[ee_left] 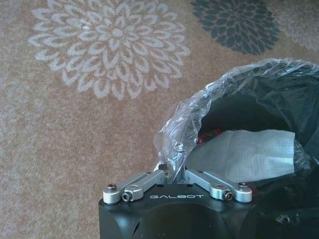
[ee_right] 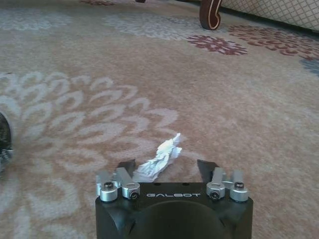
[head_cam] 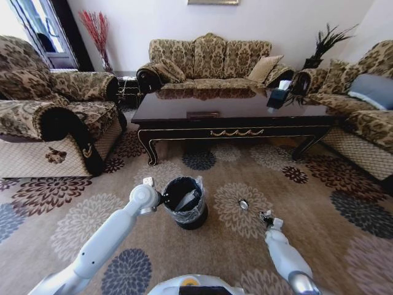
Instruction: Move to the front of the table and pick up the trash from the floor, then place it into the trash bin.
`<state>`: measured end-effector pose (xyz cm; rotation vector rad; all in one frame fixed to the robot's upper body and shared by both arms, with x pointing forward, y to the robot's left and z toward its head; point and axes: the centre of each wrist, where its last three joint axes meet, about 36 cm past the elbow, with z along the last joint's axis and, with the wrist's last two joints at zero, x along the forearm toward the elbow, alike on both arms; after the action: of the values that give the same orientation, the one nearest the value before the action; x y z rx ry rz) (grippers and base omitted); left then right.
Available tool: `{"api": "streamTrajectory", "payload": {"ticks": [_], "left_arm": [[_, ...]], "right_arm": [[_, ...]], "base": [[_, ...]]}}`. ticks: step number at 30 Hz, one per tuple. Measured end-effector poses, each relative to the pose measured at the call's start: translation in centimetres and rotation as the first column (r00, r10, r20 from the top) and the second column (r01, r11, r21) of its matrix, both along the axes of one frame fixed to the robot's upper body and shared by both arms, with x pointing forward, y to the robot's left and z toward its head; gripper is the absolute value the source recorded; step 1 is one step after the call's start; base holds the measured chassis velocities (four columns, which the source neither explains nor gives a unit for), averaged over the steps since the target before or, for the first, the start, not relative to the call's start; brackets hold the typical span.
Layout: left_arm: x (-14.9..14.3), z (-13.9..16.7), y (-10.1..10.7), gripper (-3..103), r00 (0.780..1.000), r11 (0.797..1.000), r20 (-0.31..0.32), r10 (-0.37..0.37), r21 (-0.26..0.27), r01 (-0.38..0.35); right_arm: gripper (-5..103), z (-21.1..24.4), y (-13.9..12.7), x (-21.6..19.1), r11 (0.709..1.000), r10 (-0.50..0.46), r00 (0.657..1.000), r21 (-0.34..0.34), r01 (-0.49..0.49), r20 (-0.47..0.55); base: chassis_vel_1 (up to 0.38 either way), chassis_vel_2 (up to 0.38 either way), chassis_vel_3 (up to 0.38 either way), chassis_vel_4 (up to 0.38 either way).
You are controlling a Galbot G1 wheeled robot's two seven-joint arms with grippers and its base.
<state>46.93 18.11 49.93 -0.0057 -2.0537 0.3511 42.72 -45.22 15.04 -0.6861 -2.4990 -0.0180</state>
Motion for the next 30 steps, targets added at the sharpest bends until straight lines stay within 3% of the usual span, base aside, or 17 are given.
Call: {"api": "streamTrajectory", "payload": {"ticks": [7,13,17,19,22,30], "left_arm": [[-0.2,-0.3,0.1,0,1.0,1.0,-0.005,0.005,0.0,-0.005],[-0.2,-0.4,0.1,0,1.0,1.0,-0.005,0.009,0.001,-0.009],[-0.3,-0.6,0.1,0,1.0,1.0,-0.009,0.01,0.001,-0.01],[-0.3,-0.6,0.1,0,1.0,1.0,-0.009,0.01,0.0,-0.01],[-0.3,-0.6,-0.1,0,1.0,1.0,-0.008,0.007,0.002,-0.007],[-0.5,-0.5,-0.6,0,1.0,1.0,-0.005,-0.004,-0.001,0.004]], "right_arm": [[47,0.1,0.6,0.1,1.0,0.016,1.0,-0.002,-0.016,0.006],[31,-0.1,0.7,-0.2,0.999,0.029,1.0,-0.03,-0.03,-0.008],[10,-0.1,0.8,-0.6,0.998,0.038,0.999,-0.041,-0.039,-0.008],[10,0.0,0.7,-0.6,0.998,0.039,0.999,-0.042,-0.04,-0.006],[0,0.5,0.5,-0.7,0.997,0.048,0.999,-0.059,-0.048,0.008],[0,3.5,1.1,-0.7,0.992,0.099,0.99,-0.089,-0.091,0.101]], "base": [[0.0,0.0,0.0,0.0],[0.0,0.0,0.0,0.0],[0.0,0.0,0.0,0.0],[0.0,0.0,0.0,0.0],[0.0,0.0,0.0,0.0],[0.0,0.0,0.0,0.0]]}}
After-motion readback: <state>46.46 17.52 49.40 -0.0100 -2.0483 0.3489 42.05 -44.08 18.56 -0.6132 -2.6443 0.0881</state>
